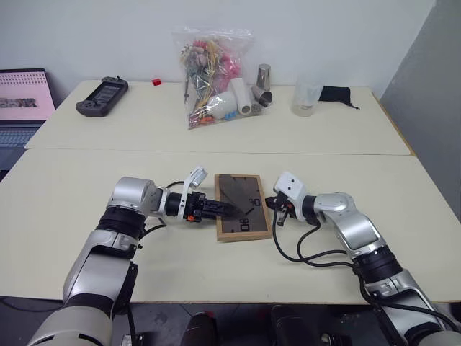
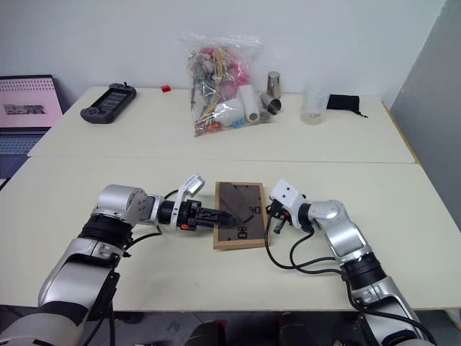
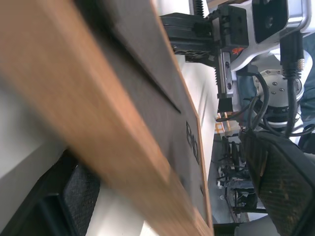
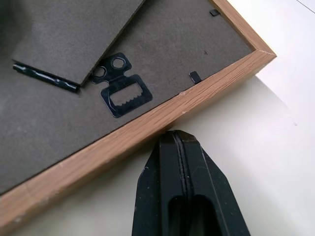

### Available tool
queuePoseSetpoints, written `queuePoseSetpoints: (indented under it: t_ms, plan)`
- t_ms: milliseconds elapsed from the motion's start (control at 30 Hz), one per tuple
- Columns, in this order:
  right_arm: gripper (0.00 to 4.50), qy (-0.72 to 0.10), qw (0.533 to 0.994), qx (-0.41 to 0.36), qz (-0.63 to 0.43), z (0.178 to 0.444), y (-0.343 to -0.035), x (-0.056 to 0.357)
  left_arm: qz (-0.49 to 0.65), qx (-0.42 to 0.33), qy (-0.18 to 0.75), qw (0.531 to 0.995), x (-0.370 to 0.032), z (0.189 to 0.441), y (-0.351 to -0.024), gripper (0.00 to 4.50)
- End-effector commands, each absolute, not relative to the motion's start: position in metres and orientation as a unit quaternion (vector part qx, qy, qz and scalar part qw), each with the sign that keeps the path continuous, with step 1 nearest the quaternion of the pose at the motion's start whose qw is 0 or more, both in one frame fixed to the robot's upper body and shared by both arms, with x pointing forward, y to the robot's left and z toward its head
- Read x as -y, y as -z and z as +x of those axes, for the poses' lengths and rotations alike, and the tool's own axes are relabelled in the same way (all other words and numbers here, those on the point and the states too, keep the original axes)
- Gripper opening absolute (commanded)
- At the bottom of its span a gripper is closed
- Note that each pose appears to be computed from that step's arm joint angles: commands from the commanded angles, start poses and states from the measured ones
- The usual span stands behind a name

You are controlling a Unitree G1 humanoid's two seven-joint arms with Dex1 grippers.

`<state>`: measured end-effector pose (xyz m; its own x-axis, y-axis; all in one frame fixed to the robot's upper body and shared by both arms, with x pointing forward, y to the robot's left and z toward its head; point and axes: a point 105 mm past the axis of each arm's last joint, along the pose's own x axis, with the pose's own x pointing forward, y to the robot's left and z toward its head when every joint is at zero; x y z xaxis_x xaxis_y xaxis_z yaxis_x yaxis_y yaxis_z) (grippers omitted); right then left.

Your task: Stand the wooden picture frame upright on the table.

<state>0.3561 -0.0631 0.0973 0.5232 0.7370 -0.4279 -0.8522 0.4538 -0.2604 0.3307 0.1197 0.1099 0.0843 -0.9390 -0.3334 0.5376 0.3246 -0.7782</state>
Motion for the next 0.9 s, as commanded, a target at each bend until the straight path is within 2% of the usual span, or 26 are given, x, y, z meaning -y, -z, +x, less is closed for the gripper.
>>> queuePoseSetpoints:
  t_ms: [33, 467, 567, 767, 900]
  plan:
    - [0.0, -0.48, 0.839, -0.12, -0.228, 0.356, -0.099, 0.053, -0.232, -0.418, 0.548, 0.686, -0.109, 0.324, -0.11, 4.48]
    - [0.0, -0.452, 0.849, -0.136, -0.236, 0.364, -0.091, 0.076, -0.226, -0.394, 0.554, 0.697, -0.118, 0.314, -0.118, 4.48]
    - [0.0, -0.446, 0.852, -0.142, -0.236, 0.365, -0.088, 0.083, -0.228, -0.389, 0.554, 0.699, -0.124, 0.31, -0.12, 4.02]
    - [0.0, -0.441, 0.855, -0.14, -0.234, 0.367, -0.09, 0.084, -0.215, -0.386, 0.556, 0.704, -0.125, 0.307, -0.117, 2.65]
    - [0.0, -0.442, 0.854, -0.138, -0.235, 0.367, -0.09, 0.084, -0.222, -0.369, 0.548, 0.717, -0.12, 0.315, -0.118, 1.82]
